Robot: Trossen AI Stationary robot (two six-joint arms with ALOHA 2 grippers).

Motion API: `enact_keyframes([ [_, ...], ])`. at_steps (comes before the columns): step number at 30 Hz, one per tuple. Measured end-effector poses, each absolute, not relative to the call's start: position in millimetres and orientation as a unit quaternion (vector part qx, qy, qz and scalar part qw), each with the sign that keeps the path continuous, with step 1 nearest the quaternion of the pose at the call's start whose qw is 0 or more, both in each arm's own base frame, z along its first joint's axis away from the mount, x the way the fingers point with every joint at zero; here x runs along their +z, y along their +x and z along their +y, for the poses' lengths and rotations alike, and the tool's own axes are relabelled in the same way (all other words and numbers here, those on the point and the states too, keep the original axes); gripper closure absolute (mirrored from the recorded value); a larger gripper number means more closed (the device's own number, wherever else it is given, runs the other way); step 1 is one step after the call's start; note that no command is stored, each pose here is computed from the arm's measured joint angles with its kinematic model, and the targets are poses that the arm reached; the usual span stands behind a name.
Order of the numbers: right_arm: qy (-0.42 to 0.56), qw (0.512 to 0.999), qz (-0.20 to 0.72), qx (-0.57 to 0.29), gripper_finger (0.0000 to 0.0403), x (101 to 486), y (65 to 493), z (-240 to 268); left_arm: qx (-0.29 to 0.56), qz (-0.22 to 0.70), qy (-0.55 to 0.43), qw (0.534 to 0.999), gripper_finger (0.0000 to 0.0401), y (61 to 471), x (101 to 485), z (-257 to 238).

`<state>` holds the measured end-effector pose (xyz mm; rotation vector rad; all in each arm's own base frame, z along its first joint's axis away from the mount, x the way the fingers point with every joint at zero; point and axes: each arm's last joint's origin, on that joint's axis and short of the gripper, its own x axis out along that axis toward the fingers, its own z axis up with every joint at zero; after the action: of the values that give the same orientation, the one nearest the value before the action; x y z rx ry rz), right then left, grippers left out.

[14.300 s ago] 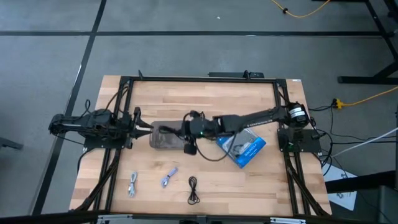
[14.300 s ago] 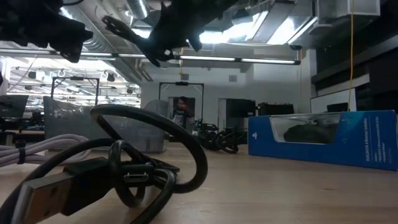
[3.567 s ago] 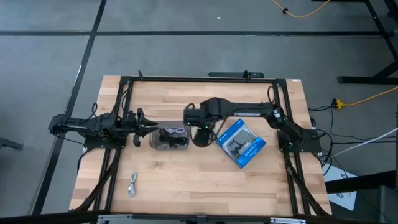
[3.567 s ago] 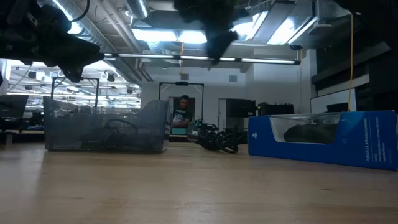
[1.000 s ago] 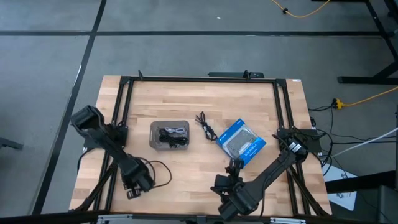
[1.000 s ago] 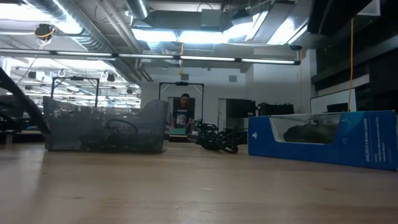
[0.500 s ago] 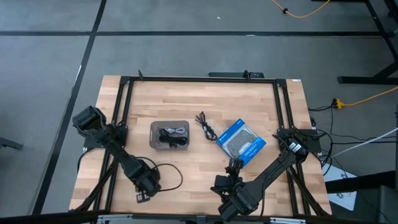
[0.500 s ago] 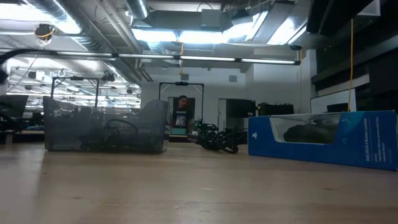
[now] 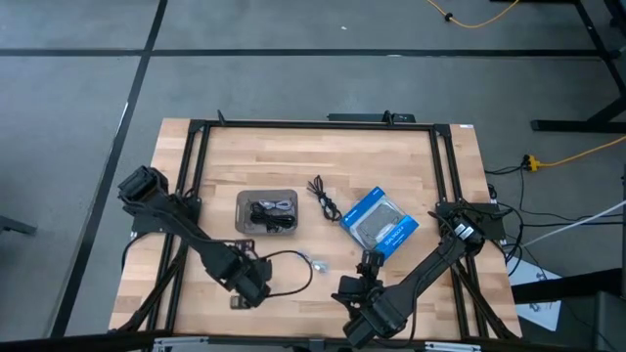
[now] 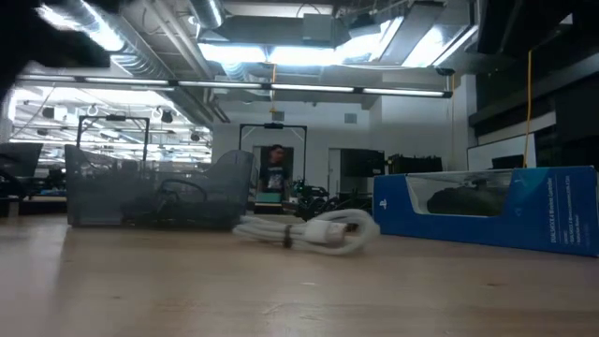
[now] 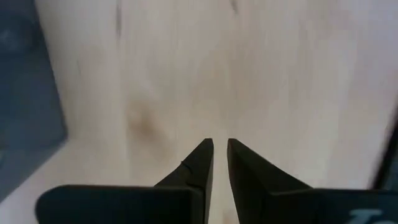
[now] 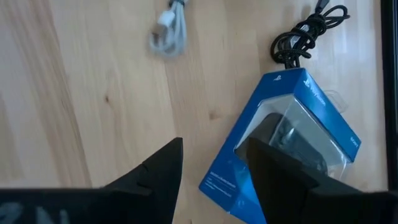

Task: Pick and place USB-C Cables
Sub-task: Put the white charger cable into the black bin

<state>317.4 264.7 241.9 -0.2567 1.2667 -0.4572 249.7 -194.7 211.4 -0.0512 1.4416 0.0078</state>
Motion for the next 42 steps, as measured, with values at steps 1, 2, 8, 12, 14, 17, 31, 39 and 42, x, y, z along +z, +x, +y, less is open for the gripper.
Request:
enact_keyframes([
  [1,-0.117,0.774,0.585,-0.212,0.0221,241.9,317.4,264.7,-0.006,0.670,-0.009,0.743,0.0360,248.3,218.7,-194.6],
  [2,-0.117,0.774,0.584,-0.212,0.0221,241.9,317.4,264.7,-0.012,0.676,0.006,0.737,0.0360,245.1,226.6,-194.2],
  [8,-0.106,0.776,0.582,-0.219,0.0221,241.8,317.5,264.8,-0.010,0.677,0.035,0.735,0.0360,210.8,272.8,-174.3],
  [12,-0.110,0.780,0.575,-0.223,0.0221,242.1,317.9,264.6,0.031,0.562,0.047,0.825,0.0360,172.7,308.9,-150.1],
  [14,-0.124,0.787,0.558,-0.231,0.0221,242.9,318.8,263.8,0.045,0.484,0.049,0.873,0.0360,152.4,320.3,-134.2],
  [17,-0.168,0.801,0.518,-0.247,0.0221,245.1,320.5,261.5,0.084,0.389,0.057,0.916,0.0360,124.6,319.3,-104.7],
  [31,-0.171,0.823,0.430,-0.328,0.0221,249.3,342.7,235.6,0.039,0.042,0.012,0.998,0.0360,83.4,230.2,-43.3],
  [39,-0.059,0.801,0.483,-0.350,0.0221,244.9,377.0,190.4,-0.036,-0.046,0.086,0.995,0.0360,93.2,198.6,-39.3],
  [42,-0.032,0.789,0.510,-0.342,0.0221,243.3,385.9,175.7,-0.044,-0.037,0.079,0.995,0.0360,97.2,191.4,-34.3],
])
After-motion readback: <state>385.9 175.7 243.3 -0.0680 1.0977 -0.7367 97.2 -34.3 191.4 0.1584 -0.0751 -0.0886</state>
